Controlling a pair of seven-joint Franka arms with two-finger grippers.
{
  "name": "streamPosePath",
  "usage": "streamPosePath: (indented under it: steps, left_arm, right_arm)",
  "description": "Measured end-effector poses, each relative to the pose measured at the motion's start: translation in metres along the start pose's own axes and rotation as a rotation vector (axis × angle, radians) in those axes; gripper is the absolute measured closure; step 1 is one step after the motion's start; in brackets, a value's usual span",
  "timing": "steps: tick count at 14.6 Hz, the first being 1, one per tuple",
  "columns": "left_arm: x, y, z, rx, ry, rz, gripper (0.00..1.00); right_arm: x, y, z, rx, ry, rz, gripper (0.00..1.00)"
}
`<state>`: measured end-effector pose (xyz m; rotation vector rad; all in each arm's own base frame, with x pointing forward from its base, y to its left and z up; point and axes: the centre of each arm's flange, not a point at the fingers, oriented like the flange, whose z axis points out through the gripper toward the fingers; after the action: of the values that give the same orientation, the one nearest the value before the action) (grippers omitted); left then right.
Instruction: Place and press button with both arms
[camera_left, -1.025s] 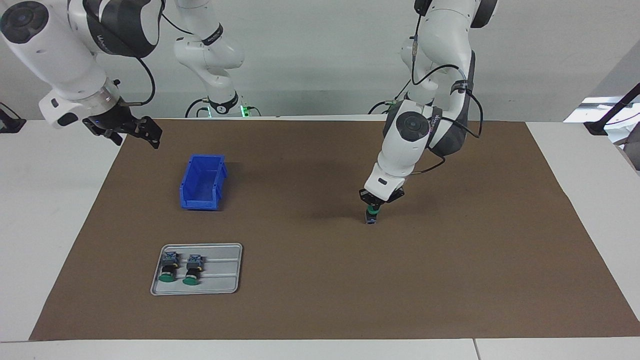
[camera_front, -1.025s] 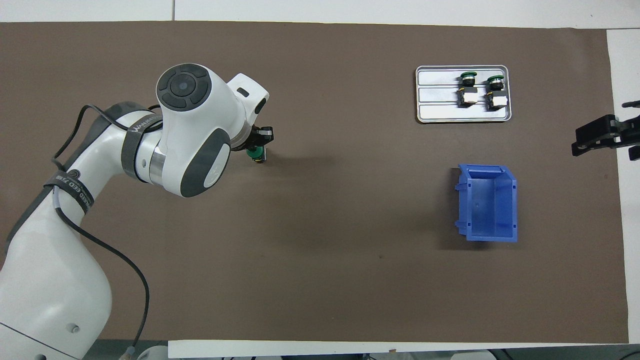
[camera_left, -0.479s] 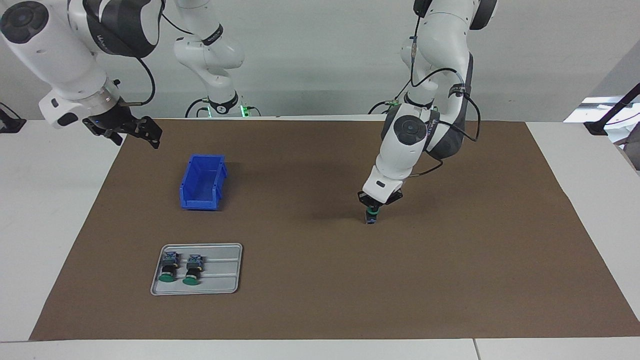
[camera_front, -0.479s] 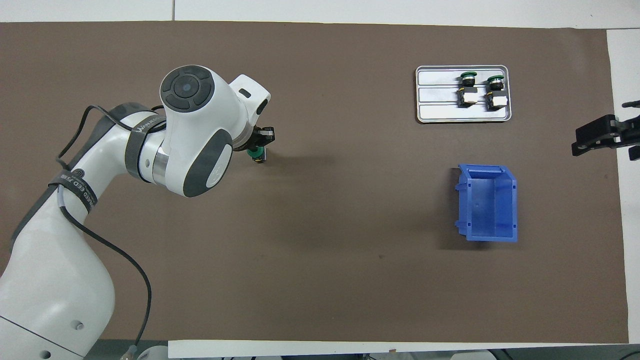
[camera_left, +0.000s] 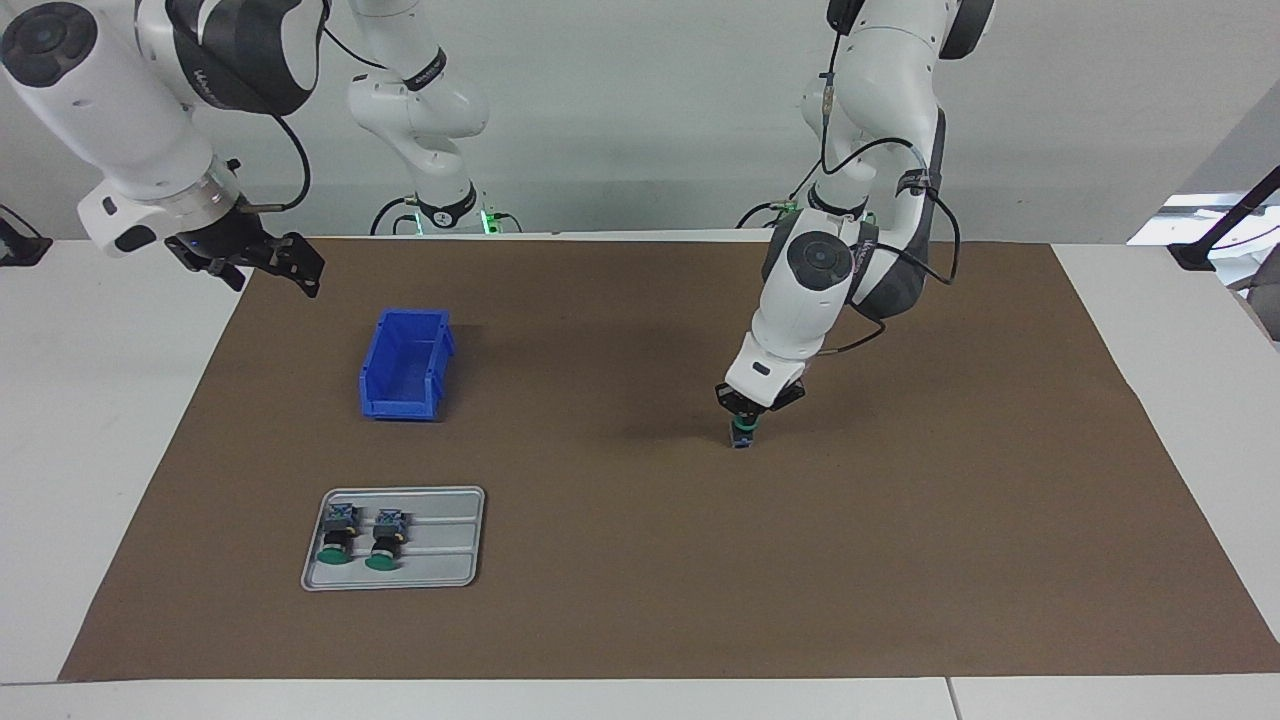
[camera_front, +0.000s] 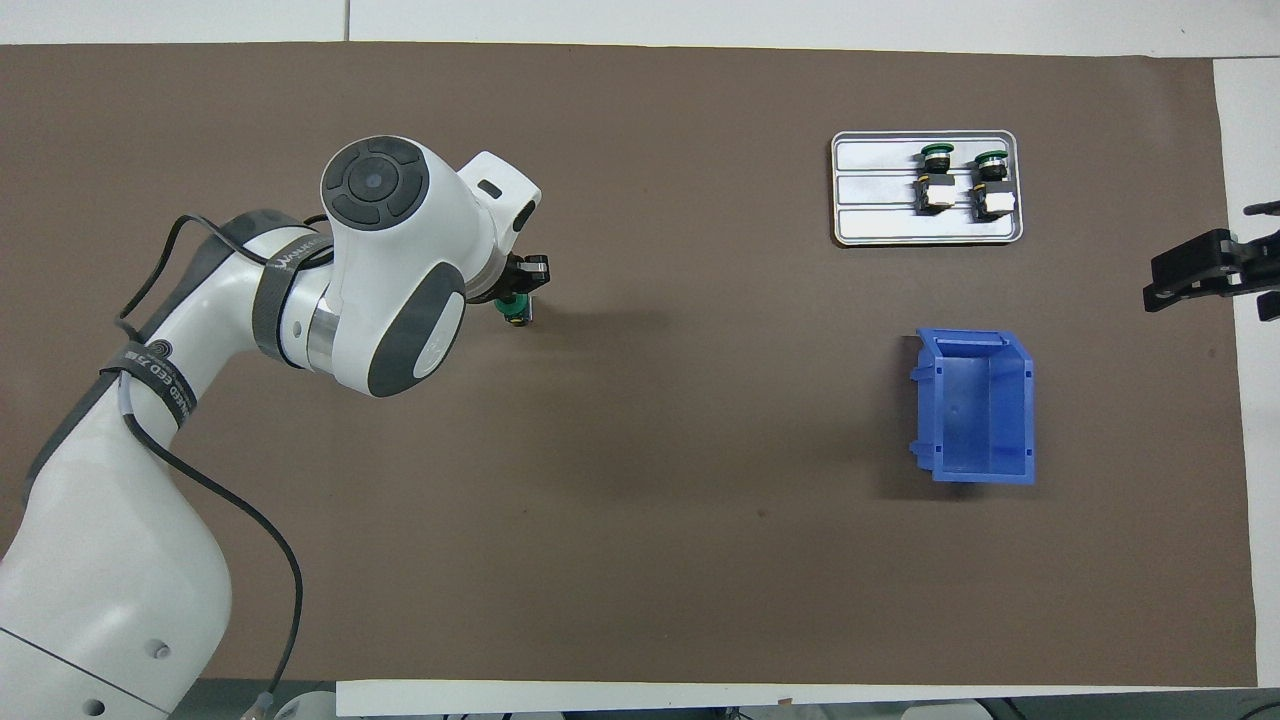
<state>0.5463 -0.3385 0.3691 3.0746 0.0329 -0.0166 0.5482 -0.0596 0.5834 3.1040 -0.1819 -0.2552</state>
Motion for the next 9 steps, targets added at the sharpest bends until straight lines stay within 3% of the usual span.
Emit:
streamPosePath:
  steps: [2, 3, 5, 9]
  left_arm:
    - [0.001, -0.001, -0.007, -0.005, 0.01, -0.002, 0.97]
    - [0.003, -0.002, -0.014, -0.008, 0.017, -0.005, 0.91]
    - [0.007, -0.006, -0.028, -0.009, 0.024, -0.014, 0.88]
    - [0.018, -0.03, -0.057, -0.013, 0.037, -0.056, 0.46]
  right_arm:
    - [0.0, 0.0, 0.0, 0.0, 0.0, 0.0, 0.0]
    - [0.0, 0.0, 0.0, 0.0, 0.0, 0.0, 0.0]
    - [0.0, 0.0, 0.0, 0.0, 0.0, 0.0, 0.0]
    - [0.0, 0.0, 0.0, 0.0, 0.0, 0.0, 0.0]
